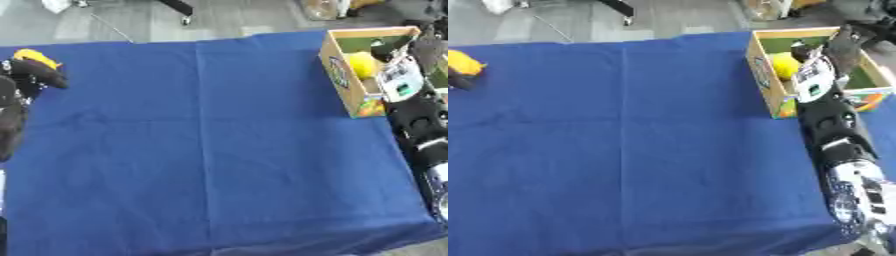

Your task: Pick up the objects with one hand, pass them to the other hand, and then place them into the box on the other side of the table.

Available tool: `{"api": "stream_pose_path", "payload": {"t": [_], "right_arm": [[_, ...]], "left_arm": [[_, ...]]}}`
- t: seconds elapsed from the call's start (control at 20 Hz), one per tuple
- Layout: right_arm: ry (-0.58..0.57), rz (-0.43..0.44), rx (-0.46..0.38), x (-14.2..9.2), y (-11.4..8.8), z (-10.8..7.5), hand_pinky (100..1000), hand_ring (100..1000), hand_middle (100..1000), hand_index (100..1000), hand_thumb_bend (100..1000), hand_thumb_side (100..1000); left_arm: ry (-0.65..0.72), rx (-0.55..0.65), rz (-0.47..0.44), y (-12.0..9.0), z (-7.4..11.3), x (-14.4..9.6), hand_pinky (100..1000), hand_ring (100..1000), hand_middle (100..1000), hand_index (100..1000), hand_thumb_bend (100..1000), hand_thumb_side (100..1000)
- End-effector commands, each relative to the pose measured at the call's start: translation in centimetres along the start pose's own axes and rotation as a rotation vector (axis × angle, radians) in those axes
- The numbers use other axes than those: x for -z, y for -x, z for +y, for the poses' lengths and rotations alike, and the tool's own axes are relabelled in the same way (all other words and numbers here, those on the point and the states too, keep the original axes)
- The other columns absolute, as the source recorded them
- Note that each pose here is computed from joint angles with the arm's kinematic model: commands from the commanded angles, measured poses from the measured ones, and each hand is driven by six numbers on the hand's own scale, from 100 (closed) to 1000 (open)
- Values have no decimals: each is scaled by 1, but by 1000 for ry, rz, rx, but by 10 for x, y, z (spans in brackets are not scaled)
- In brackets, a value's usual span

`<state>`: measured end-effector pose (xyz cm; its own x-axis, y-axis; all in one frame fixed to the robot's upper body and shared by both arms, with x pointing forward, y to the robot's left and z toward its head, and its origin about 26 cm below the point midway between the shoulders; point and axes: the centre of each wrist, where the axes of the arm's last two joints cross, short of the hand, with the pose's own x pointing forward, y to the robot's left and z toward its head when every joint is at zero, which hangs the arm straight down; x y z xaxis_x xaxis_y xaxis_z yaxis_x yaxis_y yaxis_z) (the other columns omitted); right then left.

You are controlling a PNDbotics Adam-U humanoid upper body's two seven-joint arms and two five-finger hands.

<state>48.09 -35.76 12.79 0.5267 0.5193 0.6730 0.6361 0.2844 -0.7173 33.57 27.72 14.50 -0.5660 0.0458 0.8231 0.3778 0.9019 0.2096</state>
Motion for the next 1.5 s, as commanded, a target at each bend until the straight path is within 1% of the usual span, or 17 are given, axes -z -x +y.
{"api": "stream_pose_path", "payload": {"t": [0.05,0.15,0.25,0.35,0.45,0.6,0.7,0.8,0.85,1.0,1.15,1.25,1.3,1.5], "right_arm": [[71,-20,19,15,-4,-18,830,783,808,938,565,434],[95,-50,39,15,-10,-22,828,779,802,934,548,425],[128,-102,65,15,-21,-30,824,773,793,927,528,414],[170,-179,95,13,-37,-43,824,770,788,923,501,396],[209,-275,127,8,-56,-59,823,768,783,921,478,387],[246,-454,177,-7,-86,-84,828,769,780,923,452,397],[239,-575,202,-21,-101,-96,835,772,781,925,446,403],[205,-682,236,-36,-112,-103,839,774,782,926,438,409],[188,-722,254,-42,-116,-106,839,774,782,926,438,409],[126,-853,323,-66,-126,-111,843,774,780,927,412,413],[51,-977,360,-88,-132,-111,847,777,782,929,388,410],[-8,-1068,374,-101,-135,-109,852,779,784,929,375,403],[-40,-1108,377,-107,-136,-107,852,778,783,929,362,397],[-173,-1250,370,-128,-137,-97,855,781,786,931,331,386]], "left_arm": [[2,28,-19,-9,4,3,817,576,563,611,541,637],[0,28,-18,-8,4,3,817,576,563,611,542,636],[-3,29,-16,-8,5,2,817,576,563,611,542,636],[-6,30,-18,-8,5,2,816,576,563,610,544,633],[-10,33,-19,-9,6,2,816,576,563,610,545,632],[-20,39,-20,-9,7,1,815,576,562,610,547,630],[-27,43,-20,-9,8,1,815,576,562,609,547,629],[-33,47,-19,-10,8,1,815,576,563,609,548,627],[-35,49,-18,-10,9,1,815,576,563,609,548,627],[-41,59,-17,-10,10,0,813,578,565,609,556,622],[-56,75,-15,-11,12,0,811,579,565,610,563,619],[-65,90,-13,-12,14,0,811,575,567,613,565,618],[-70,99,-14,-12,15,0,810,557,567,614,568,617],[-96,136,-14,-15,20,-1,809,532,570,619,569,614]]}}
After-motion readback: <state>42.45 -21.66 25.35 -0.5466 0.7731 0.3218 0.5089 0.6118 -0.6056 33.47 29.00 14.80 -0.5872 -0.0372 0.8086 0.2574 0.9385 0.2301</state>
